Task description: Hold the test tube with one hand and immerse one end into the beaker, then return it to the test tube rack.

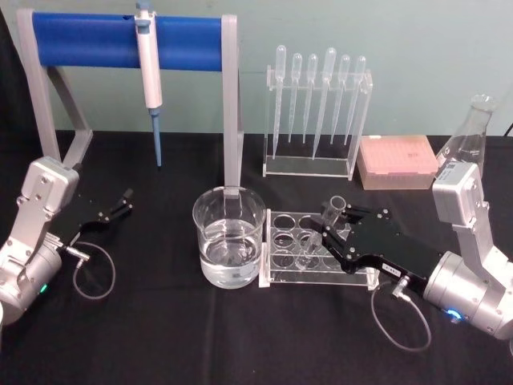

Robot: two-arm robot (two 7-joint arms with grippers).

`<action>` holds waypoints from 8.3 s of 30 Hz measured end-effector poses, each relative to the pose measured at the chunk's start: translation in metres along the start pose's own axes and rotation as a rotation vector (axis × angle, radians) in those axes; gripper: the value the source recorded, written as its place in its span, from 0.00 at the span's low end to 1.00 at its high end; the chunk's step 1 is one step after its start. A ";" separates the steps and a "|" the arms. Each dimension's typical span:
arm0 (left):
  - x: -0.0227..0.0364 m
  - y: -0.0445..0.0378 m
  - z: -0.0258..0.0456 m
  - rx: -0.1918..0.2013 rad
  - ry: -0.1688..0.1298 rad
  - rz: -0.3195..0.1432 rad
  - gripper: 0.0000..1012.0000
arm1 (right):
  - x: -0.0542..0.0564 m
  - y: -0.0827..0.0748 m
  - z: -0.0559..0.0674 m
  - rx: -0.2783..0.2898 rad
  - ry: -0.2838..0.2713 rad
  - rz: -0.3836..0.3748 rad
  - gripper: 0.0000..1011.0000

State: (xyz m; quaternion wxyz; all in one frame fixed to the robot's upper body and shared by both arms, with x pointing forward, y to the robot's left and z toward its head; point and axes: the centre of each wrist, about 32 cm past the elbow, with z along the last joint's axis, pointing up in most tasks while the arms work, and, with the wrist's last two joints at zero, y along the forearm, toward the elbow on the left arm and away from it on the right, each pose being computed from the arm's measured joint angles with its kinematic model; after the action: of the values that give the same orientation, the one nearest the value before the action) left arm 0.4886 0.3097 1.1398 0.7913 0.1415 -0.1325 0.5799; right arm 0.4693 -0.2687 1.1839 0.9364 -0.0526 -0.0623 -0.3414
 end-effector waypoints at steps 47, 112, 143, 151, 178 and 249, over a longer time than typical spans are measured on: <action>0.0000 0.0000 0.0000 0.000 0.000 0.000 0.99 | 0.061 0.002 0.124 -0.032 -0.076 0.112 0.22; 0.0000 0.0000 0.0000 0.000 0.000 0.000 0.99 | 0.061 0.003 0.135 -0.035 -0.092 0.130 0.22; 0.0000 0.0000 0.0000 0.000 0.000 0.000 0.99 | 0.061 0.003 0.135 -0.035 -0.091 0.130 0.22; 0.0000 0.0000 0.0000 0.000 0.000 0.000 0.99 | 0.061 0.003 0.135 -0.035 -0.091 0.130 0.22; 0.0000 0.0000 0.0000 0.000 0.000 0.000 0.99 | 0.061 0.003 0.135 -0.035 -0.091 0.130 0.22; 0.0000 0.0000 0.0000 0.000 0.000 0.000 0.99 | 0.042 0.061 0.154 0.008 -0.087 0.269 0.22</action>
State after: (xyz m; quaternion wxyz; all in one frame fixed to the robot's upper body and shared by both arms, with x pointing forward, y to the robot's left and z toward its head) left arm 0.4886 0.3097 1.1398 0.7913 0.1415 -0.1324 0.5799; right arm 0.5280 -0.2276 1.3386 0.9703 -0.0716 -0.0967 -0.2100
